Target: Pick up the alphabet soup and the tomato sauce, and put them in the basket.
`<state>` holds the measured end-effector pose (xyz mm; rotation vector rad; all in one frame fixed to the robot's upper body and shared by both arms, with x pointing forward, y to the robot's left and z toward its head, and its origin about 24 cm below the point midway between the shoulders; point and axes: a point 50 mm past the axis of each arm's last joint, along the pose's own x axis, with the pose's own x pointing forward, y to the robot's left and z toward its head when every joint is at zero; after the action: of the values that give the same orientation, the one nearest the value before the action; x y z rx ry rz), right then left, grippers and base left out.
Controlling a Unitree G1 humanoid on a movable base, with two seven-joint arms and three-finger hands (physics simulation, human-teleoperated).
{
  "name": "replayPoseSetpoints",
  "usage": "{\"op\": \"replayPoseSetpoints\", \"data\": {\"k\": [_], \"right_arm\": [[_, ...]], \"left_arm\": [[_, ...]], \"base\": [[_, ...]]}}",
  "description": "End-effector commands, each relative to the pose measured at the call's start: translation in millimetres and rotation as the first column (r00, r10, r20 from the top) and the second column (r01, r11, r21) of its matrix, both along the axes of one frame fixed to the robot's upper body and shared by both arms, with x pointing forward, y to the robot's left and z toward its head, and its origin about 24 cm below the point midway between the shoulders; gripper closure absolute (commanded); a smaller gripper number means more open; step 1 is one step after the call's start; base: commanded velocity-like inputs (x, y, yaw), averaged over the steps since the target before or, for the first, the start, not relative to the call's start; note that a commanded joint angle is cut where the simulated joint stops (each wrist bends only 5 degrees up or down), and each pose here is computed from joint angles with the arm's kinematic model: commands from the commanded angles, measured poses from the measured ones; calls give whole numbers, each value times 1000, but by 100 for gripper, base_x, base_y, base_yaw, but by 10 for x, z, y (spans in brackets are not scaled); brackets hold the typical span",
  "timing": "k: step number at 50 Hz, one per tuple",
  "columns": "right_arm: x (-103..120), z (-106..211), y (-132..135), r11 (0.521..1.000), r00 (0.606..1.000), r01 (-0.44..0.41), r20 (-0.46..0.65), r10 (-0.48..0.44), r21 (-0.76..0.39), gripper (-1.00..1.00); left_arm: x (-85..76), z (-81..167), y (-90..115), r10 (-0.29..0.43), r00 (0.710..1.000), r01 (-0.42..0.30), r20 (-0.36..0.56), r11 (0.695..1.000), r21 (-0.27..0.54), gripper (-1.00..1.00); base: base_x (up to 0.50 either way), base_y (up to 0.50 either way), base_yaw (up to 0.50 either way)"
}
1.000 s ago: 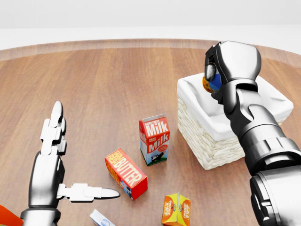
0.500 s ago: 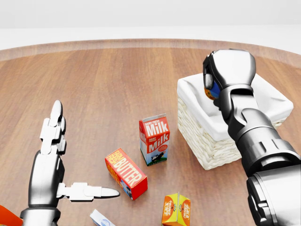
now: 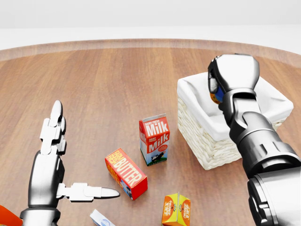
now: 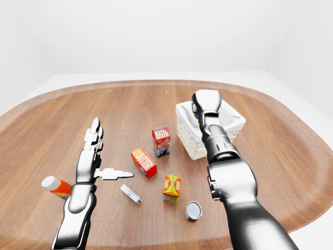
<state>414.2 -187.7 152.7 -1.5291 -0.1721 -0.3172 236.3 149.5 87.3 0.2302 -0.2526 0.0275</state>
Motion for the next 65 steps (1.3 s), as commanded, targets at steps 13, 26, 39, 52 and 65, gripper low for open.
{"op": "replayPoseSetpoints", "data": {"k": [13,26,39,52,65], "right_arm": [[16,79,2,1000,1000,11,24,-11,3,-100],[21,102,1,1000,999,12,29,-12,2,-100],[35,194,-8,996,998,-9,65,3,90,-100],[41,234,0,979,996,-29,92,11,200,-100],[19,172,-61,896,993,-21,112,-32,444,-100]], "left_arm": [[0,6,2,0,1000,0,3,1000,4,-100],[0,6,2,1,1000,-1,3,1000,3,-100],[0,6,2,0,1000,0,3,1000,3,-100],[0,6,2,0,1000,0,2,1000,3,-100],[0,6,2,1,1000,-1,3,1000,3,-100]], "base": [[0,0,0],[0,0,0],[0,0,0],[0,0,0],[0,0,0]]}}
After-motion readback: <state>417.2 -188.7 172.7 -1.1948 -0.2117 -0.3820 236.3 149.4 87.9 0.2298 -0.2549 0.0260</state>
